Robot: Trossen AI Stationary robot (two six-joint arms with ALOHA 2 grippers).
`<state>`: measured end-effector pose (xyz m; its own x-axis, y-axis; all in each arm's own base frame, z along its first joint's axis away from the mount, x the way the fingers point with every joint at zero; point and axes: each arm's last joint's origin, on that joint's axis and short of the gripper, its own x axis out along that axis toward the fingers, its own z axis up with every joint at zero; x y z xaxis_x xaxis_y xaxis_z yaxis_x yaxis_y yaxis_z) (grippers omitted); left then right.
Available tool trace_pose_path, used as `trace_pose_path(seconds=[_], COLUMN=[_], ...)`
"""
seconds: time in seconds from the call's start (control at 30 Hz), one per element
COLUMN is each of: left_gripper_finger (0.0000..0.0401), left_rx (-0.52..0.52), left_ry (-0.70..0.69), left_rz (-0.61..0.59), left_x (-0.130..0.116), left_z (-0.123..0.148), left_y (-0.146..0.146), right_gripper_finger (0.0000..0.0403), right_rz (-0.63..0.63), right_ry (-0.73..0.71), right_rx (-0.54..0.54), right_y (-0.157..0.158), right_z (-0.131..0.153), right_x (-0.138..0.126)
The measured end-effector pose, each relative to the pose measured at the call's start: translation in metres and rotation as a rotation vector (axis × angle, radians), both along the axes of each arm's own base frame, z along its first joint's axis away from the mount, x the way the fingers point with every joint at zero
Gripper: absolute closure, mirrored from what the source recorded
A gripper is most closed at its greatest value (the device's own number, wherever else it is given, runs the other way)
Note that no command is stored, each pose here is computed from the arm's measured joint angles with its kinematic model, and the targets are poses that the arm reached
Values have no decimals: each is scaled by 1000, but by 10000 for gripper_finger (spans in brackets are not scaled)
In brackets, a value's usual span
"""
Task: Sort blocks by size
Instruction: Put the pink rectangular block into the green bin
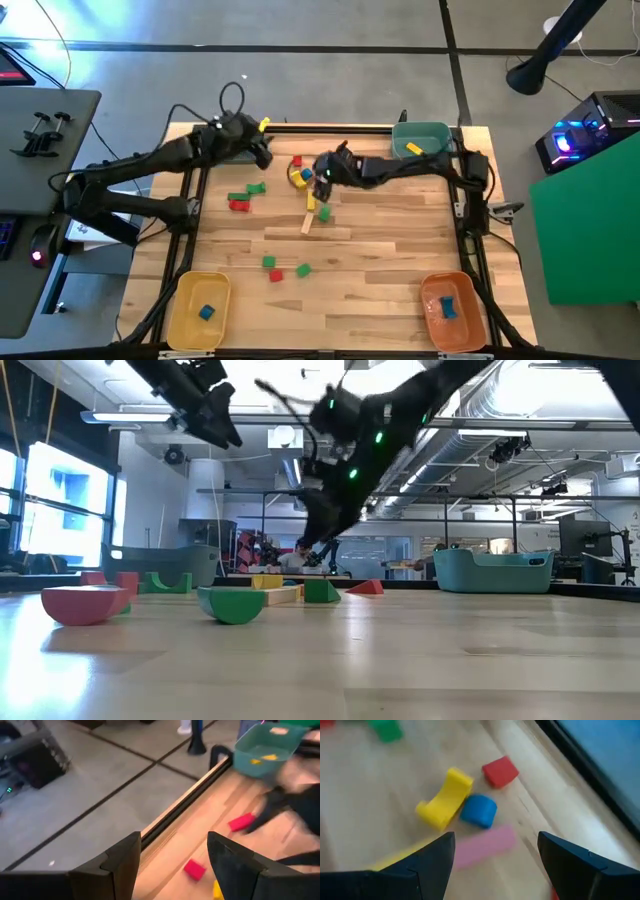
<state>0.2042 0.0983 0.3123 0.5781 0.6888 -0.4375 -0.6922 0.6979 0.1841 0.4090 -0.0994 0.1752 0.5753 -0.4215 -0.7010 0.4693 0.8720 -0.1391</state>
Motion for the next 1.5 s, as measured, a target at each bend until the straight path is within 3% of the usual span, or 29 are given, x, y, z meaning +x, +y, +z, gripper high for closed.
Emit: trace_pose_path(seconds=[0.1,0.27,0.47,0.67,0.87,0.93,1.1,1.23,1.33,1.5], left_gripper_finger=[185,185,185,185,185,185,185,185,185,185], left_rx=[16,25,49,33,17,10,-4,-24,-34,-31], left_ry=[-31,-37,-42,-61,-78,-84,-87,-95,-97,-84], left_rz=[-49,-111,-126,-164,-176,-185,-212,-223,-226,-228], left_x=[7,13,17,20,22,22,22,22,22,21], left_z=[-14,-19,-18,-18,-18,-19,-19,-20,-21,-22], left_y=[-10,-26,-41,-55,-69,-73,-81,-86,-90,-93], right_gripper_finger=[121,124,177,250,277,279,279,273,245,164], right_rz=[-49,-84,-127,-94,-81,-81,-103,-200,-319,-463], right_ry=[-56,-28,13,206,473,526,481,458,436,345], right_rx=[87,110,154,169,80,30,-123,-141,-136,-74], right_y=[-16,-18,-15,17,76,99,150,175,190,204], right_z=[-20,-46,-55,-49,-29,-17,18,24,22,-3], right_x=[6,9,8,-5,-35,-48,-72,-91,-108,-144])
